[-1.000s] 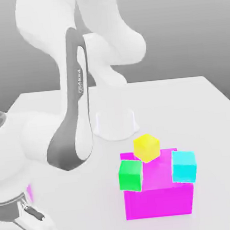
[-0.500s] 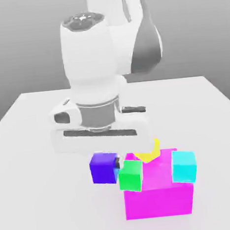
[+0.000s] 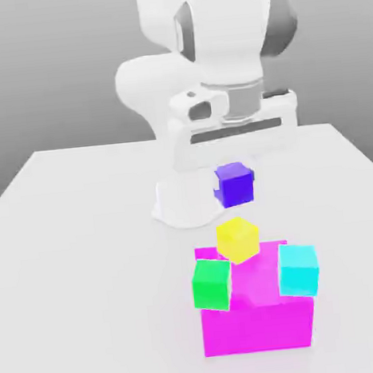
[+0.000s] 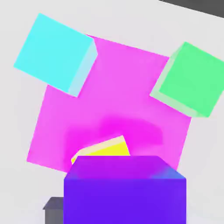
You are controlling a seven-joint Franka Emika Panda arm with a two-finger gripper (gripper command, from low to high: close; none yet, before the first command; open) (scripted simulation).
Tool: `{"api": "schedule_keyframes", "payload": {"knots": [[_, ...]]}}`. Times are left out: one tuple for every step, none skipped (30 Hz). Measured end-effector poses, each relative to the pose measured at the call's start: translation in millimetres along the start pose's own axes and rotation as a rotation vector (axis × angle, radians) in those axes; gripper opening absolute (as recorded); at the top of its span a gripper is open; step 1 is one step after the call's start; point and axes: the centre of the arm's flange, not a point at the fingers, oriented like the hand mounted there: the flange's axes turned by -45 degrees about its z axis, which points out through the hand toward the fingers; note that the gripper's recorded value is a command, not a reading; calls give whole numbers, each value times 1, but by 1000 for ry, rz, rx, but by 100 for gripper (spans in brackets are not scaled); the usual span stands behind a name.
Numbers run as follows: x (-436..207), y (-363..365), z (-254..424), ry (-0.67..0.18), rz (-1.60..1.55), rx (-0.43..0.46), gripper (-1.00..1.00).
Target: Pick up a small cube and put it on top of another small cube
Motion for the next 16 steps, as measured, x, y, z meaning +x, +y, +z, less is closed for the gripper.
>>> {"api": "schedule_keyframes", "payload": {"knots": [[0, 0, 10, 0, -2, -1, -100], [-1, 0, 21, 0, -3, -1, -100], [-2, -1, 32, 0, -4, -2, -100], [-2, -1, 38, 0, -4, -2, 100], [-2, -1, 38, 0, -4, -2, 100], [-2, -1, 38, 0, -4, -2, 100], [-2, -1, 38, 0, -4, -2, 100], [-2, -1, 38, 0, -4, -2, 100], [-2, -1, 38, 0, -4, -2, 100], [-3, -1, 42, 0, -4, -4, 100], [-2, -1, 38, 0, -4, -4, 100], [-2, -1, 31, 0, -4, -4, 100], [-1, -1, 22, 0, -4, -4, 100], [-1, -1, 12, 0, -4, -5, 100], [-1, -1, 1, 0, -4, -5, 100], [-2, -1, -10, 0, -4, -5, 100]]}}
